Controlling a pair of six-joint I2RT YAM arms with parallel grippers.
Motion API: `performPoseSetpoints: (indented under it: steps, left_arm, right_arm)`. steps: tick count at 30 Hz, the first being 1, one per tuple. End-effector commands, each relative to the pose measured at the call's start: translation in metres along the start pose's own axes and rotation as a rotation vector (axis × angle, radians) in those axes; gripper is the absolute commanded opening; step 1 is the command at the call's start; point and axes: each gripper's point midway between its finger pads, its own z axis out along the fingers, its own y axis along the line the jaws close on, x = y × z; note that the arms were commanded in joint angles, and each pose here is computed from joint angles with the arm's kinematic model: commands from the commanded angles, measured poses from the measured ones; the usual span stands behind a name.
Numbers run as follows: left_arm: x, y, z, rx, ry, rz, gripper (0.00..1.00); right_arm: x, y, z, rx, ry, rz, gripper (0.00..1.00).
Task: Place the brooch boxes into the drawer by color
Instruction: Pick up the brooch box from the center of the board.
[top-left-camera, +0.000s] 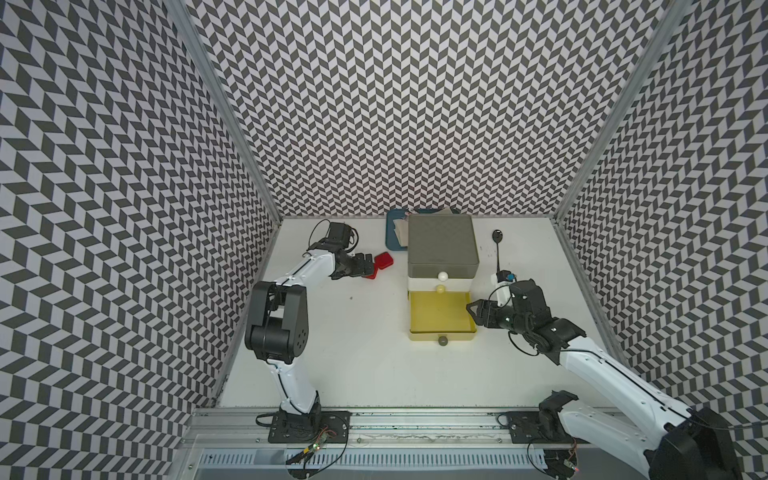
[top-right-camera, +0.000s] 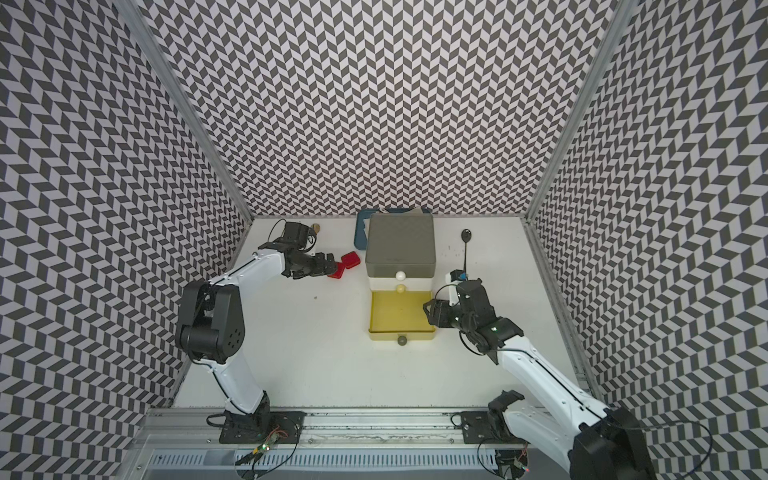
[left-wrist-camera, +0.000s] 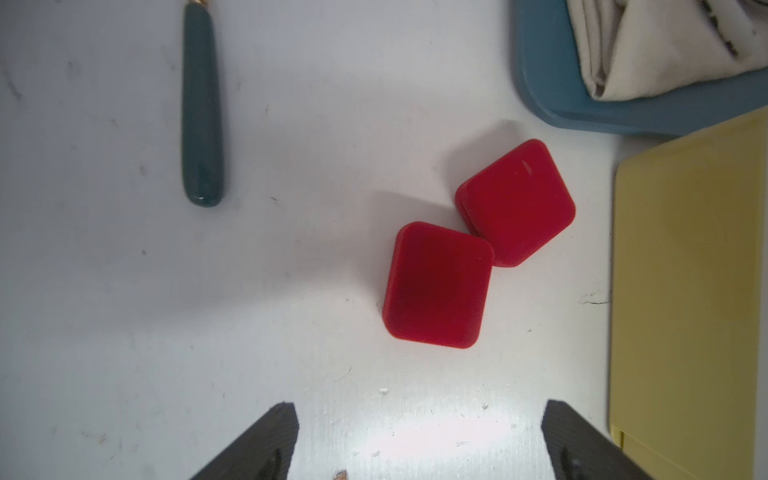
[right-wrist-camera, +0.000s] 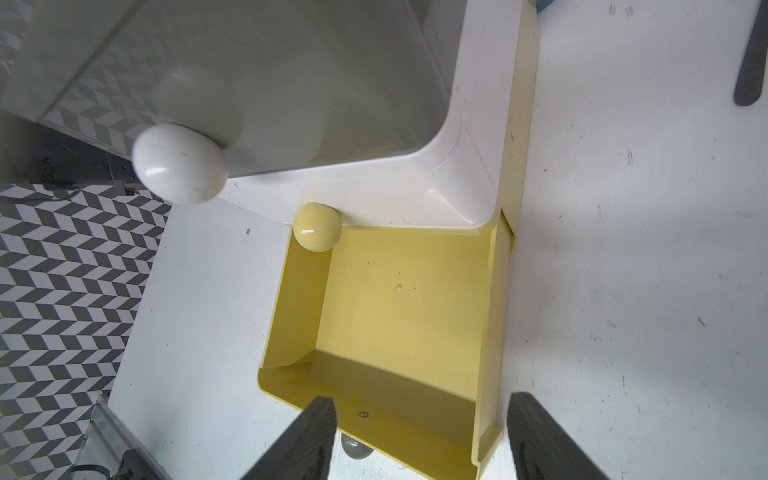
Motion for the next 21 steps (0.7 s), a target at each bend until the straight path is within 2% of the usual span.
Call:
performPoseSetpoints:
  steps: [1, 15, 21]
  left_arm:
    - [0.000, -0.002, 0.010, -0.043, 0.035, 0.023, 0.95]
    - [0.000, 0.008, 0.049, -0.114, 0.090, 0.044, 0.93]
    - [-0.003, 0.005, 0.058, -0.102, 0.094, 0.052, 0.86]
  right_arm:
    - [0.000, 0.003, -0.001, -0.011, -0.001, -0.018, 0.70]
    - [-0.002, -0.004, -0.005, 0.021, -0.034, -0.016, 0.71]
    - [0.002, -0.003, 0.000, 0.017, 0.000, -0.014, 0.70]
